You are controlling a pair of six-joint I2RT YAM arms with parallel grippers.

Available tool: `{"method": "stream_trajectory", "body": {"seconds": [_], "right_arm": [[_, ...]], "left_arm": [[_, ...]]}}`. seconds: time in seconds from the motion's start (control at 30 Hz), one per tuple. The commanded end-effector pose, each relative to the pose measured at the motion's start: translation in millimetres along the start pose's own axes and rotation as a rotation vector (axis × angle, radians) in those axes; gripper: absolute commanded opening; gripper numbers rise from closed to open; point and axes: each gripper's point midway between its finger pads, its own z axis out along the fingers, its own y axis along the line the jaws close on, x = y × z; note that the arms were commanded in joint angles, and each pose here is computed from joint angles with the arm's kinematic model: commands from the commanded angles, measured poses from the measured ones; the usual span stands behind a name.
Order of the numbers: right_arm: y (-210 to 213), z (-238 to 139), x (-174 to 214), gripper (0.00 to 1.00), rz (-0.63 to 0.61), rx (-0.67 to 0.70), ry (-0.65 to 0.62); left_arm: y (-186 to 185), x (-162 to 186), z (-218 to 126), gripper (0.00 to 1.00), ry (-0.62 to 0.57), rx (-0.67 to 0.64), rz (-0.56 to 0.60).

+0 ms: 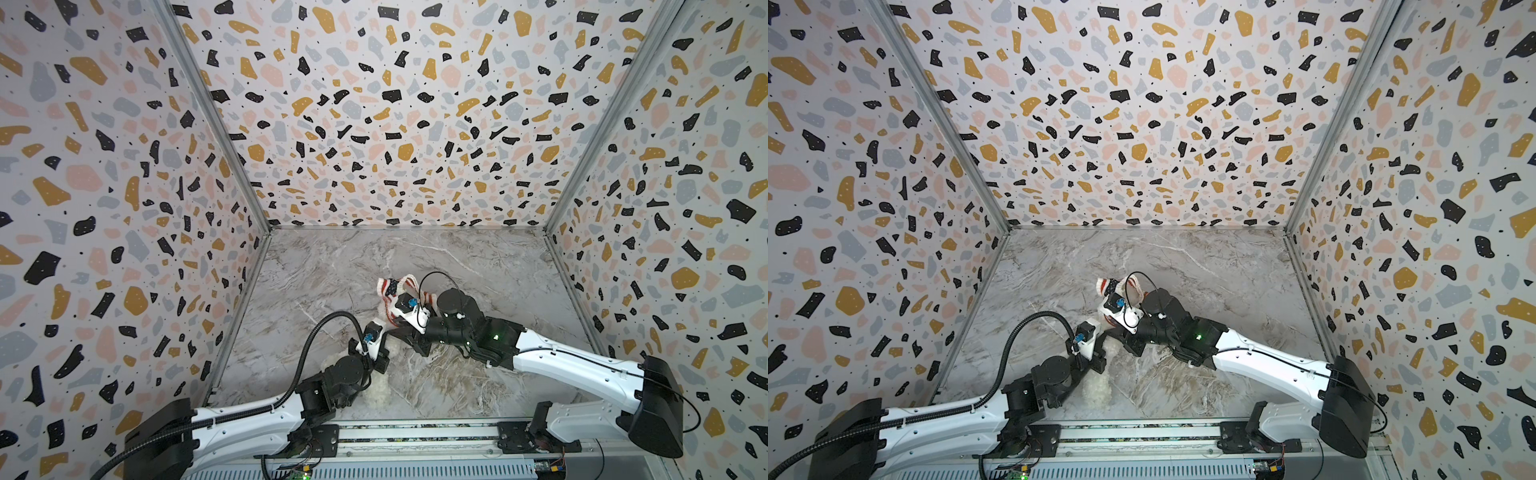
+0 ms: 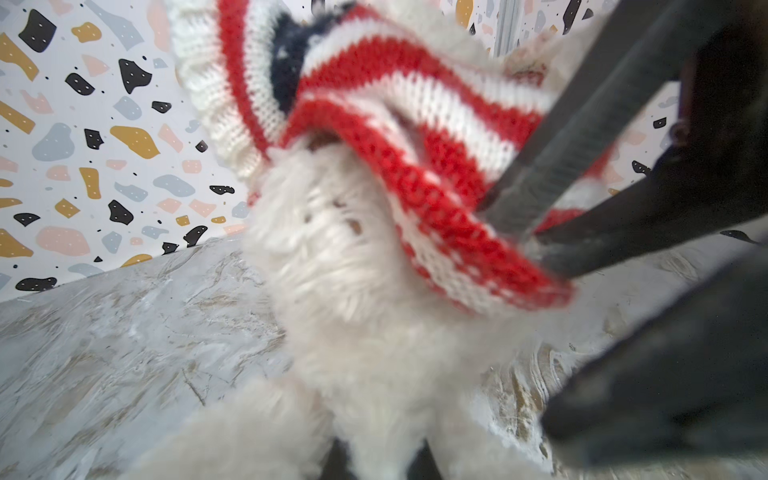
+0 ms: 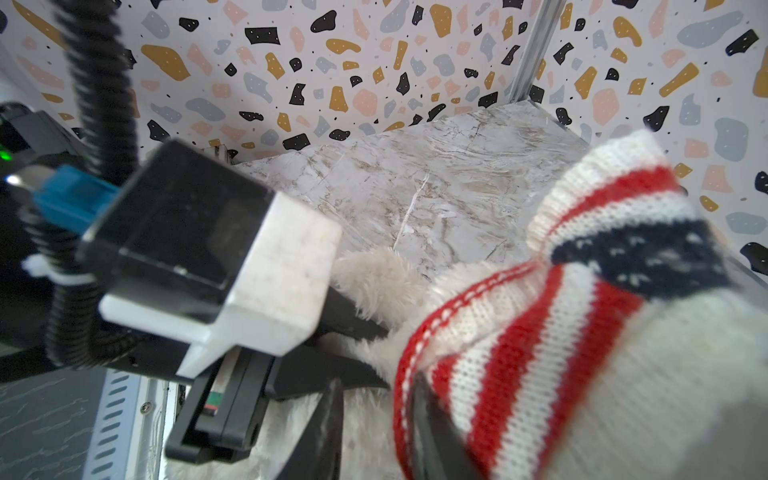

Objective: Dress the teddy bear

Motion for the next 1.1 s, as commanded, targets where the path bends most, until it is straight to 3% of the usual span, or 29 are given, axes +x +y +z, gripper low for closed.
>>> {"method": "stream_trajectory", "body": {"seconds": [0.0,0.87,1.07], "right_arm": [[1.8,-13.1,-11.2,0.32,-0.016,0.015,-0.026],[15.3,-36.4,-27.2,0.61,-0.105,0.036,-0.074],[19.2,-37.1,-34.9,0.63,-0.113,0.032,-0.082]], "left_arm": [[5.0,-22.3,-4.6,0.0,-0.095,-0.016,-0.061],[9.4,-37.3,-9.8,0.0,-0.136,-0.025,-0.069],[10.1,-45.2,-14.0,0.0,-0.163,-0.013,-0.086]]}}
